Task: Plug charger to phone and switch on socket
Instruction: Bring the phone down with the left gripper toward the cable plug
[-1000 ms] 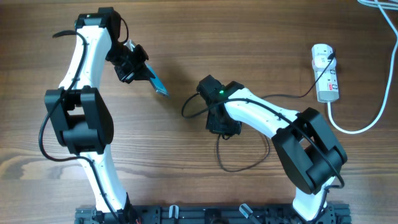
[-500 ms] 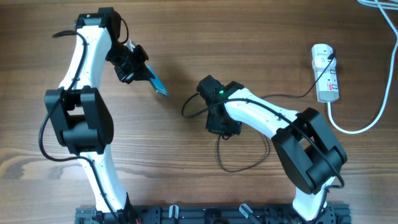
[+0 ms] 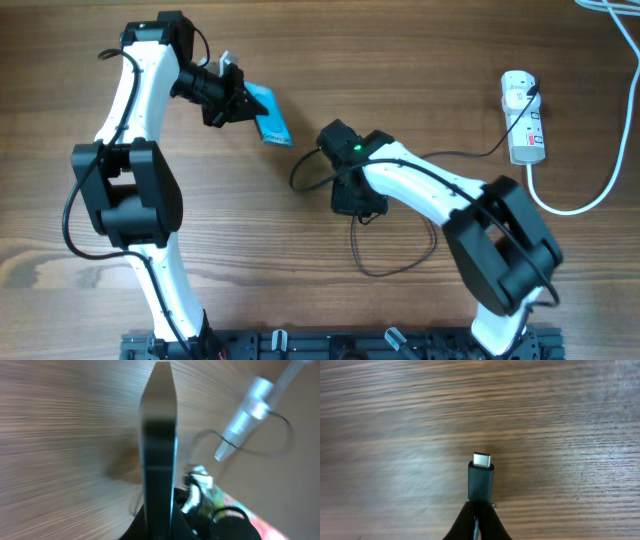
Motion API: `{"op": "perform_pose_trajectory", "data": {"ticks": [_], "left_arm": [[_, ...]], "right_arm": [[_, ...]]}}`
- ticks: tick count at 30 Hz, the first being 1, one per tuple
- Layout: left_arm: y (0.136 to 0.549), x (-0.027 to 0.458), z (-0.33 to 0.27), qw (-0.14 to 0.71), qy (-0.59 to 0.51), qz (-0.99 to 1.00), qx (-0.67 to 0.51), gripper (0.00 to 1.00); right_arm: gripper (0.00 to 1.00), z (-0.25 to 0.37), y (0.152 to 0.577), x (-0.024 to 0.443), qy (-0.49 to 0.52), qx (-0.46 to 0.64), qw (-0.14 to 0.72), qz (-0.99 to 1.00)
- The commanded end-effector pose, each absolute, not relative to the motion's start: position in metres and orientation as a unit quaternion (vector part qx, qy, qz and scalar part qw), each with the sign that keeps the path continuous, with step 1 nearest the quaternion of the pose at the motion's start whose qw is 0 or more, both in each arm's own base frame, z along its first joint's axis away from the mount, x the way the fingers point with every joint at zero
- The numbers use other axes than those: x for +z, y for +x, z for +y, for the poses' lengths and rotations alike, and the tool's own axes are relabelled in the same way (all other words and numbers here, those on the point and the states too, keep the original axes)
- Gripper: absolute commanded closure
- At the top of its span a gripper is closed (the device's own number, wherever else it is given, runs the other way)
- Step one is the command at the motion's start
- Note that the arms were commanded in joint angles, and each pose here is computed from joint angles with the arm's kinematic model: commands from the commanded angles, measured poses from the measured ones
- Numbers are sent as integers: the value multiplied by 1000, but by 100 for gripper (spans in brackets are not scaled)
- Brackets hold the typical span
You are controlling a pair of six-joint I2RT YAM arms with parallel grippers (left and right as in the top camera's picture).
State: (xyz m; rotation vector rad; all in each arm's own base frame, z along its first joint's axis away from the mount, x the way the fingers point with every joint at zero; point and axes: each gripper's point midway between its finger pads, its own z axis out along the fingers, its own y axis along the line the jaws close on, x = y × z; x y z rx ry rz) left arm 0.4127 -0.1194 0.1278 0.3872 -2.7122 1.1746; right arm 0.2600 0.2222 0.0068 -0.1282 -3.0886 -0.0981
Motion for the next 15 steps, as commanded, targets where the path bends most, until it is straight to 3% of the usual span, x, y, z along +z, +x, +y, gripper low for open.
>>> {"op": "perform_pose_trajectory", "data": {"ticks": [1,7,15], "left_arm": [[414,199,-162,9,-1,-826,564,96],[396,224,-201,-19,-97,-800,592,96],[369,280,-224,-100,-196,-799,559,96]], "right_arm": [[96,247,262,72,26,-126,-26,-991],[96,256,249,164,100,-231,-110,-962],[96,267,241,190,122,-284,-124,-943]]}}
